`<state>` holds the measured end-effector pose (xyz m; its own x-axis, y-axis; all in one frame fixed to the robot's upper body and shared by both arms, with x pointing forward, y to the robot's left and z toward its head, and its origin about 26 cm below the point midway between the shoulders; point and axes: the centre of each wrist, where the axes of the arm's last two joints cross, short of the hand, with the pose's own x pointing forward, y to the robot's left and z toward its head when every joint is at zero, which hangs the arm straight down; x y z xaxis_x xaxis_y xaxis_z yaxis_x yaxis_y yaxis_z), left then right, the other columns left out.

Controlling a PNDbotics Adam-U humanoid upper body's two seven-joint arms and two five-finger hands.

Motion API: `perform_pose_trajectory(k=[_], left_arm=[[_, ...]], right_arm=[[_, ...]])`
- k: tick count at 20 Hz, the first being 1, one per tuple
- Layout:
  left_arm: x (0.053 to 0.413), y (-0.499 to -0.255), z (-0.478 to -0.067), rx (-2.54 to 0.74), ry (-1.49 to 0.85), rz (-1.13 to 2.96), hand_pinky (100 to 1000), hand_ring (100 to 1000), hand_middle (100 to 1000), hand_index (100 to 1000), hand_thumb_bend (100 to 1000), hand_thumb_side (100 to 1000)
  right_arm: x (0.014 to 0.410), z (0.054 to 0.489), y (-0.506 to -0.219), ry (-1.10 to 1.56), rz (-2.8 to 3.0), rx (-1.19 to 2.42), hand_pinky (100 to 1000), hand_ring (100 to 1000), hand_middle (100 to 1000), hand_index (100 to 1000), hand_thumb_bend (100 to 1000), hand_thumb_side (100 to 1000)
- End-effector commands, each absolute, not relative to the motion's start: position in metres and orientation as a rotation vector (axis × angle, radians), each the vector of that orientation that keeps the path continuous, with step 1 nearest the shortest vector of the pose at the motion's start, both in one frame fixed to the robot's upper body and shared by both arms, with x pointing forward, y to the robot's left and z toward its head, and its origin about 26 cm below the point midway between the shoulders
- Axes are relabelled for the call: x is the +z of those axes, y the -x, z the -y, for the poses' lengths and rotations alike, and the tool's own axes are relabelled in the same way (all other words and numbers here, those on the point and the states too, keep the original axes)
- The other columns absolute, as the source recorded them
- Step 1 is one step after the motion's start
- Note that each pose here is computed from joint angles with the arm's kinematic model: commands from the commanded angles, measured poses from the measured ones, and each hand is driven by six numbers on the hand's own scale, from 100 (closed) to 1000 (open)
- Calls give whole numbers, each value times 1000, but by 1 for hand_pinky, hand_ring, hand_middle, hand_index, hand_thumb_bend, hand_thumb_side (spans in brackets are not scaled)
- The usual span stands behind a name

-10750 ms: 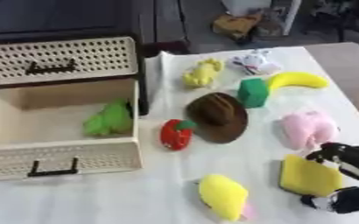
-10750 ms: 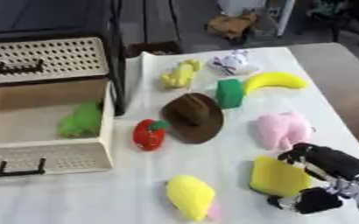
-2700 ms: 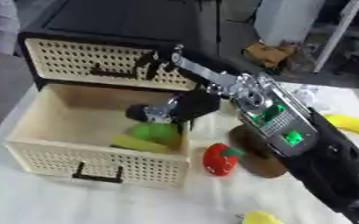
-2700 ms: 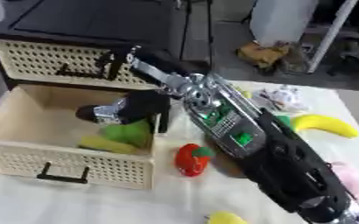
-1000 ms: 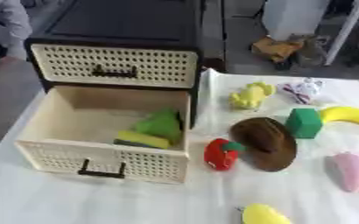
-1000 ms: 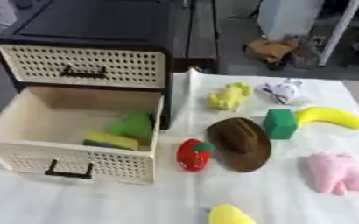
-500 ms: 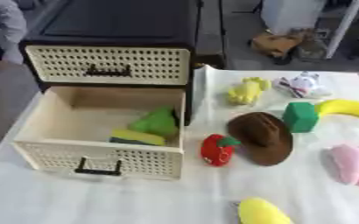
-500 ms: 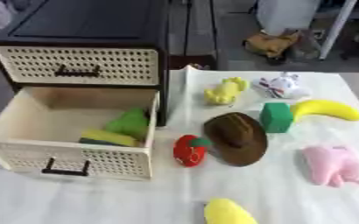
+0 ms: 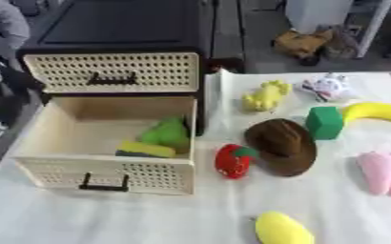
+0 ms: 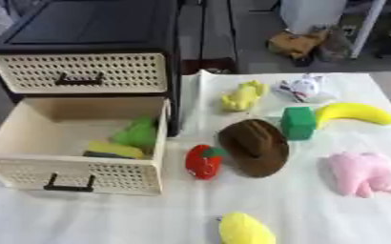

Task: Pick up objects from table and place into drawer.

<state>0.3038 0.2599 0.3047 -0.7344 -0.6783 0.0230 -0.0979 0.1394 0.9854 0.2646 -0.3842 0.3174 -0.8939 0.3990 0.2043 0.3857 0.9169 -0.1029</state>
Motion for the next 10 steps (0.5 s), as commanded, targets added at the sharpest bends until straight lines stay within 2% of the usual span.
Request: perform_pose_trajectory(k=[1,5,8,10], left_arm=[[309,-299,-262,-1736,-749,1802,335,464,592,828,100,1000],[301,-299,-261,-1813,-687,1637,396,500,633,872,100,1000],[300,-299,-260,-1839,-658,1568,401,506,639,876,100,1000],[293,-299,-260,-1861,-624,1498,427,550,667,898,100,1000]], right_arm=[[315,385,-261,604,2964,125,722,902,650,817,127,1000],[288,387,-262,621,2980,222,722,897,642,817,143,1000],[274,387,-261,652,2967,276,723,897,640,817,146,1000],[256,388,-259,681,2920,369,725,896,624,817,145,1000]])
